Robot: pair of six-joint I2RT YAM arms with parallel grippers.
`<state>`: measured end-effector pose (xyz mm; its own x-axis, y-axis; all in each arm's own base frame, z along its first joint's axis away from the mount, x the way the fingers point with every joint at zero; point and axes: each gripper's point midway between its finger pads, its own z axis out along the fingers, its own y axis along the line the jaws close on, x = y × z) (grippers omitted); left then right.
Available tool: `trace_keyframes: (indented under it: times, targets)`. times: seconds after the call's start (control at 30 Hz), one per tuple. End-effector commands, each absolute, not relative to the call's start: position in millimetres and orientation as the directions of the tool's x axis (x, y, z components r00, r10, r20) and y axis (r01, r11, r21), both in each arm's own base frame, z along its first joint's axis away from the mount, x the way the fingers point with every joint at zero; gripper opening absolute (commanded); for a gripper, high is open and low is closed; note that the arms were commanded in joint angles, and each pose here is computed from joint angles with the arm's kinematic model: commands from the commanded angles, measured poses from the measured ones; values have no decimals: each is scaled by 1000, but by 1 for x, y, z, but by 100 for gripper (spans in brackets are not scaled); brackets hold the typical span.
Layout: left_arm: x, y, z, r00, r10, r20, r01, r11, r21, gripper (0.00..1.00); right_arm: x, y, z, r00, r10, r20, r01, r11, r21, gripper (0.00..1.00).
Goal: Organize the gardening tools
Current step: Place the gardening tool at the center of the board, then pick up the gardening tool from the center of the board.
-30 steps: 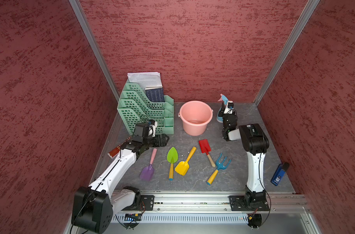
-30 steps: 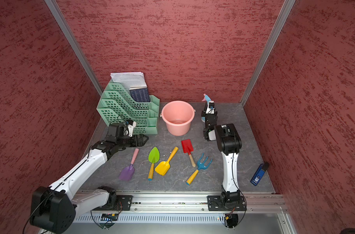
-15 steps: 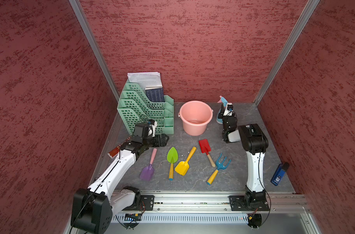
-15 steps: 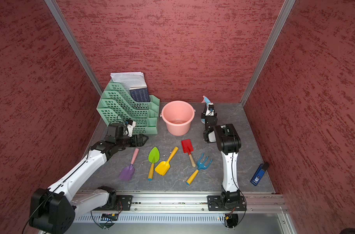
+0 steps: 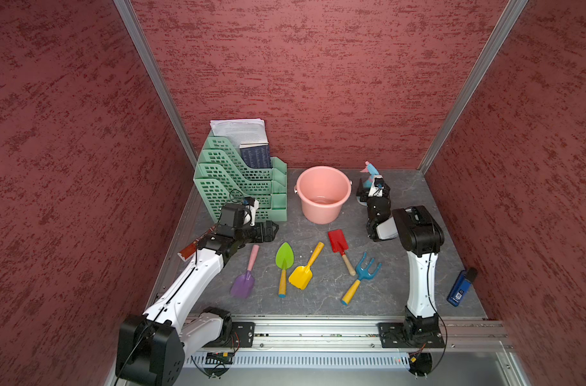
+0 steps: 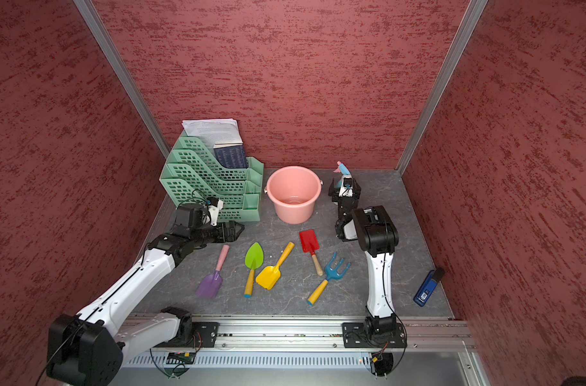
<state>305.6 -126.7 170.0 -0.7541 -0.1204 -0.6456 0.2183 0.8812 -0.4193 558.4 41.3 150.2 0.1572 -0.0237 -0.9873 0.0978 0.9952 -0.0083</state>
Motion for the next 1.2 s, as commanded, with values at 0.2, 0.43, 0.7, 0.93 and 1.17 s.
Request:
trace_keyframes:
  times: [0.2,0.43,0.7,0.93,1.17]
  targets:
    - [300,-126,182,-730,-119,-674,235,882,-410,100,524,28,195,203,-39,-978,204,979,3,98]
    - [291,-124,196,-722,-151,-675,214,879,-426,100,477,25,219,187,-13,-982,260,965,37,98]
    - [267,-112,184,-771,-169,-613,121,907,-403,99,436,34,231,-119,143,-982,306,947,101,98]
    - [257,-99,165,-817,-165,-553,44,937,-345,98,369,55,230,-287,204,-936,292,949,118,99]
    - [264,-98,139,-890,-66,-452,57,965,-254,98,312,90,209,-502,250,-828,174,967,187,98]
